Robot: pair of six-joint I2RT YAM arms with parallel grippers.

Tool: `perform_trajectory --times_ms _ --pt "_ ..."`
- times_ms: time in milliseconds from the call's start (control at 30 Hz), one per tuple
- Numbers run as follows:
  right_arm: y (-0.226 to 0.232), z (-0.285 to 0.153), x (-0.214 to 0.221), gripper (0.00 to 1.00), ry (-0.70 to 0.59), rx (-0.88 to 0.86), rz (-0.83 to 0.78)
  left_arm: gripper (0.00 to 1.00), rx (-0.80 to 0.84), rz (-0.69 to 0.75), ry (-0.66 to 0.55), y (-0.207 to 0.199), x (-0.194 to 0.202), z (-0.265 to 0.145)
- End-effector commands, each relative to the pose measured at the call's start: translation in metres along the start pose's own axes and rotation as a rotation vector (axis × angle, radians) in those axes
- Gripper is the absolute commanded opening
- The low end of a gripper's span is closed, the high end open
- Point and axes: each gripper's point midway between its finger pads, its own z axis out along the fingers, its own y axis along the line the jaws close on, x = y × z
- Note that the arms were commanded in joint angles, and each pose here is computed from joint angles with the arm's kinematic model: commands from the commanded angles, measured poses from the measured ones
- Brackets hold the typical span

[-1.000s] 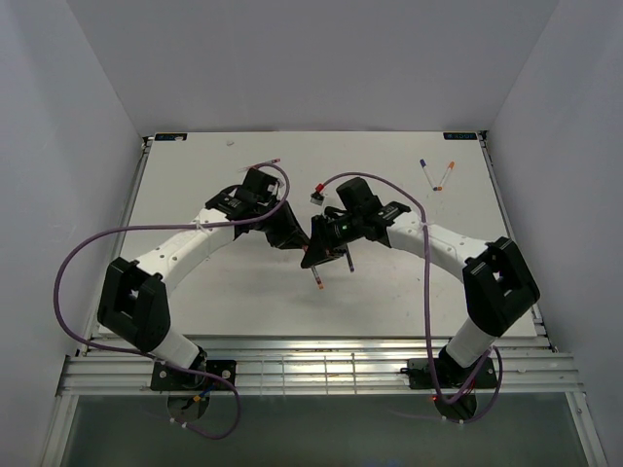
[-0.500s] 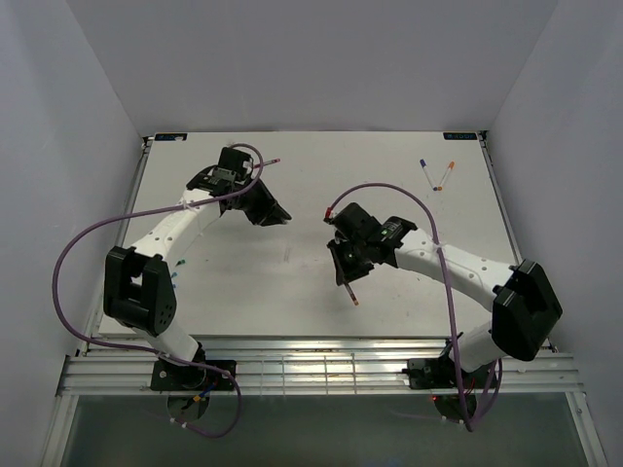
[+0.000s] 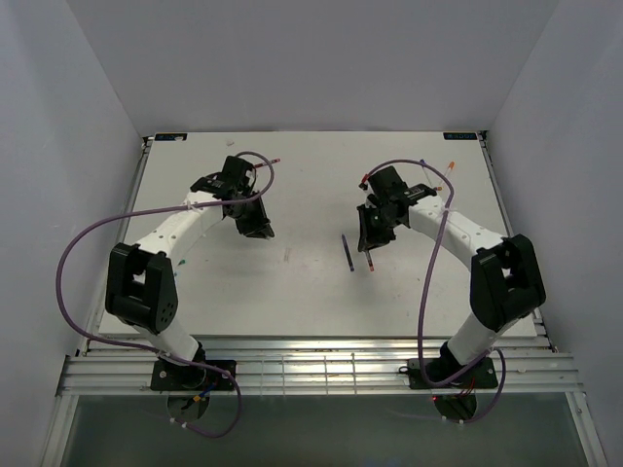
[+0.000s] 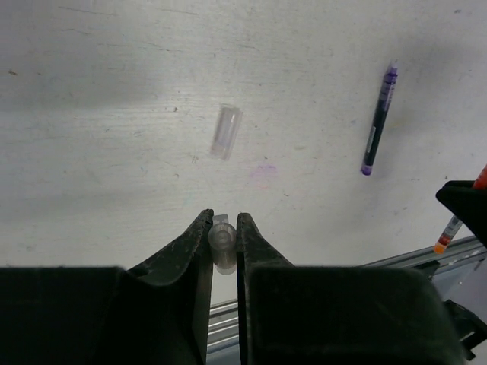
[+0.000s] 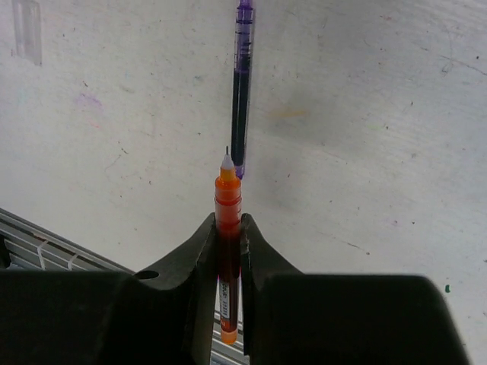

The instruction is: Open the pen caps

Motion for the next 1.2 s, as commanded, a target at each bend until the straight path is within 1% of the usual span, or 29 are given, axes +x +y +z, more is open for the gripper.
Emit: perform_trajectory --times_ms 0,133,400,567,667,767,1000,1033,1133,1167 --pt "0.008 0.008 -0.020 0.08 -0.037 -0.053 -0.051 0.00 -0.056 0.124 0.014 0.019 0.006 0.013" --pt "0.004 0.031 -0.025 0.08 -0.017 -0.051 -0.040 0.00 -0.051 0.148 0.061 0.027 0.016 0.033" --pt "-0.012 0.054 -0.031 0.09 -0.015 0.014 -0.028 0.01 -0.030 0.176 0.088 0.031 0.022 0.054" --pt "-0.024 0.075 -0.023 0.10 0.037 0.033 -0.013 0.03 -0.015 0.185 0.114 0.030 0.025 0.066" --pt "-0.030 0.086 -0.019 0.10 0.066 0.046 -0.011 0.08 -0.008 0.195 0.126 0.029 0.027 0.073" --pt "-0.032 0.091 -0.021 0.15 0.070 0.050 -0.006 0.12 -0.015 0.203 0.137 0.031 0.028 0.078" --pt "-0.036 0.094 -0.023 0.20 0.077 0.041 0.009 0.21 -0.011 0.199 0.158 0.032 0.029 0.086" --pt "-0.035 0.094 -0.024 0.21 0.075 0.037 0.008 0.25 -0.012 0.198 0.161 0.032 0.030 0.087" --pt "-0.033 0.094 -0.020 0.26 0.081 0.021 0.006 0.31 -0.015 0.196 0.160 0.033 0.031 0.088" --pt "-0.032 0.095 -0.016 0.27 0.086 0.010 0.005 0.35 -0.019 0.196 0.160 0.034 0.031 0.088"
